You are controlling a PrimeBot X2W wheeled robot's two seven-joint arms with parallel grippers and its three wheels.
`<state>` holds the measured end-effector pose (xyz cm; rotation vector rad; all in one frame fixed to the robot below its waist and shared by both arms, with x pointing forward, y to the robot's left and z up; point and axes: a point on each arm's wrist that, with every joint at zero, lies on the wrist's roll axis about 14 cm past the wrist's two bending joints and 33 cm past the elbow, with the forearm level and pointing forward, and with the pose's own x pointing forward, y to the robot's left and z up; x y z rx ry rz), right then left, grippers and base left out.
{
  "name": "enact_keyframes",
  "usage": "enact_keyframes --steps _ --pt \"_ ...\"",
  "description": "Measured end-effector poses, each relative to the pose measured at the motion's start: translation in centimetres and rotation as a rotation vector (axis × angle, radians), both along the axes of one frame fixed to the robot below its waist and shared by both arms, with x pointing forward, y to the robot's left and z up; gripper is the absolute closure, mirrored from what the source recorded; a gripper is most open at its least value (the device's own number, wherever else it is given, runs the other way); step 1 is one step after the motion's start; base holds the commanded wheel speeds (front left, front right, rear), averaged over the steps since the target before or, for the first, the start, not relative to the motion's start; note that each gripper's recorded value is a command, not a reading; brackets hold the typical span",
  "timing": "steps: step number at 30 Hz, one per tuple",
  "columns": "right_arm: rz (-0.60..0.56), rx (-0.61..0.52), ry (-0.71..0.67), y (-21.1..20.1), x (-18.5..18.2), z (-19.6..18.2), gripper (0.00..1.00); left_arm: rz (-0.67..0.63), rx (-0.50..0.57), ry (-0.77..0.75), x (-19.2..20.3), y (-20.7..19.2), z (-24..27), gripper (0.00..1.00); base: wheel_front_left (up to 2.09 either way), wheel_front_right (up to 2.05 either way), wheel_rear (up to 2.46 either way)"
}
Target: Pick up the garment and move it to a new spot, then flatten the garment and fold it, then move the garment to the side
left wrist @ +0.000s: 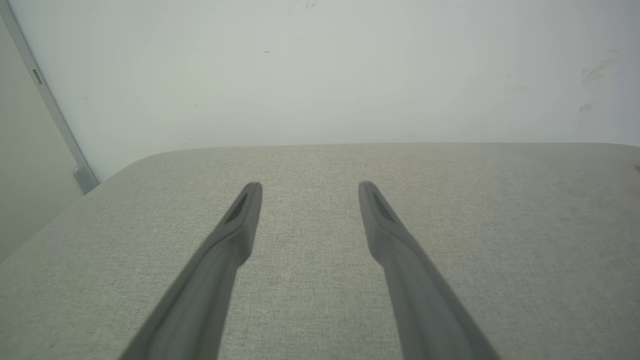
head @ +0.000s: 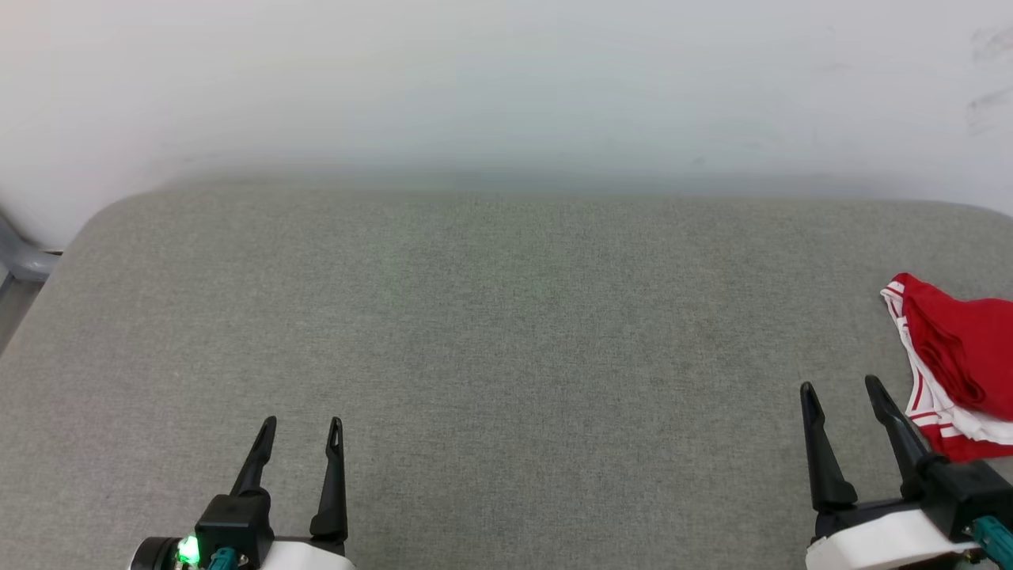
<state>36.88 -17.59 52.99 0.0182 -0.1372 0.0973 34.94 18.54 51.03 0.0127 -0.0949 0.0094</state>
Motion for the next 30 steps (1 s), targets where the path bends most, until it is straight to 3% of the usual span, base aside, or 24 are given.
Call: enact_keyframes --steps 18,19,25,30 --pt "-0.014 0.030 0.016 -0.1 -2.3 -0.8 0.00 -0.013 -0.019 0.004 -1.1 -0.2 -0.2 0.00 0.00 0.00 0.00" --pt "-0.014 0.032 0.017 -0.1 -2.4 -0.8 1.00 -0.015 -0.022 0.004 -1.1 -0.2 -0.2 1.00 0.00 0.00 0.00" --pt "-0.015 0.041 0.083 -0.1 -2.8 -2.8 1.00 -0.007 -0.043 0.086 -1.7 -0.2 -2.6 1.00 0.00 0.00 0.00" --pt "-0.030 0.146 0.106 -0.5 -2.8 -3.2 1.00 0.013 -0.145 0.121 -1.7 0.2 -3.3 1.00 0.00 0.00 0.00"
